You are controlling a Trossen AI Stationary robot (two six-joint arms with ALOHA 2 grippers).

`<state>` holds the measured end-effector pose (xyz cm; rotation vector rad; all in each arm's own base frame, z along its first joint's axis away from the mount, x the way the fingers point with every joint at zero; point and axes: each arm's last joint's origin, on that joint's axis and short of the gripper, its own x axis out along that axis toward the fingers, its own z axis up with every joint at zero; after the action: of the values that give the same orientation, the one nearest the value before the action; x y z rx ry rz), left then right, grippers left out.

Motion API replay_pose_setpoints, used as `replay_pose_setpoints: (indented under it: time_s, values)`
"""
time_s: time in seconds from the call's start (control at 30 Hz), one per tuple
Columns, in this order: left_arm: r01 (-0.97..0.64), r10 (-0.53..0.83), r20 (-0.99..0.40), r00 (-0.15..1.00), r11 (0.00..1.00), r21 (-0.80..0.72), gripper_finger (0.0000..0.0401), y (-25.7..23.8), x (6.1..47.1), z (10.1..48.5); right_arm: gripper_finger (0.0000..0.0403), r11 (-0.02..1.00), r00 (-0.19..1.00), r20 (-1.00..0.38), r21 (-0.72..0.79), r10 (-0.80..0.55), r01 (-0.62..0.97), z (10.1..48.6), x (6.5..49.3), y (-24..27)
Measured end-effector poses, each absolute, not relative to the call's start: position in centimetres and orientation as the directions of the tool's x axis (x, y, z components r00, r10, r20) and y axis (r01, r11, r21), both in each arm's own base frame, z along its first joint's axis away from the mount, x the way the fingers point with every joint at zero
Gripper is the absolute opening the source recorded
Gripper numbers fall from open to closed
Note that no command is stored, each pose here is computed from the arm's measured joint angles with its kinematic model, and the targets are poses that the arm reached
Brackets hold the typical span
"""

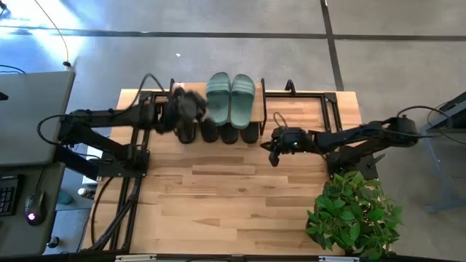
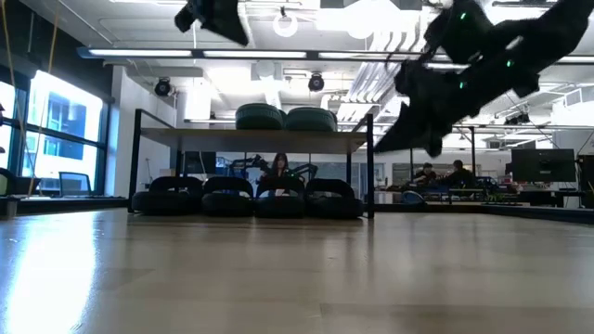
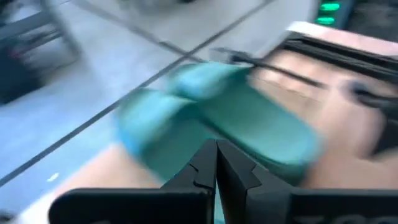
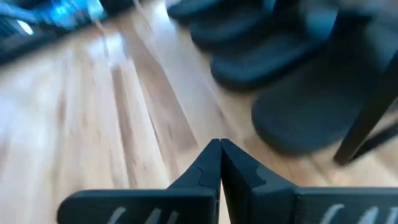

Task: Pick and place slides into the shelf
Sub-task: Adjust the slides

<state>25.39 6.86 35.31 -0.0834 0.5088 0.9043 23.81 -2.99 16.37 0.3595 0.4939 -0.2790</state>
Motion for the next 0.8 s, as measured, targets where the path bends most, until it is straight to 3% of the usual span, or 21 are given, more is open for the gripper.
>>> replay_pose_setpoints:
  time_s: [0.13,0.43,0.8]
  values:
    - [-0.834,0.775,-0.475,0.417,0.534,0.139,0.0001,11.0,24.1,36.1,0.0,0.897,0.88,-0.432,0.283,-0.197,0.34,18.5,22.9,-3.3]
    - [-0.889,0.654,-0.643,0.397,0.449,-0.092,0.0,20.2,20.6,33.4,0.0,0.884,0.863,-0.455,0.28,-0.221,0.374,19.6,21.3,-3.5]
    - [-0.871,0.472,-0.756,0.454,0.415,-0.263,0.0,24.4,21.8,28.6,0.0,0.877,0.853,-0.49,0.313,-0.181,0.366,19.3,21.1,-3.4]
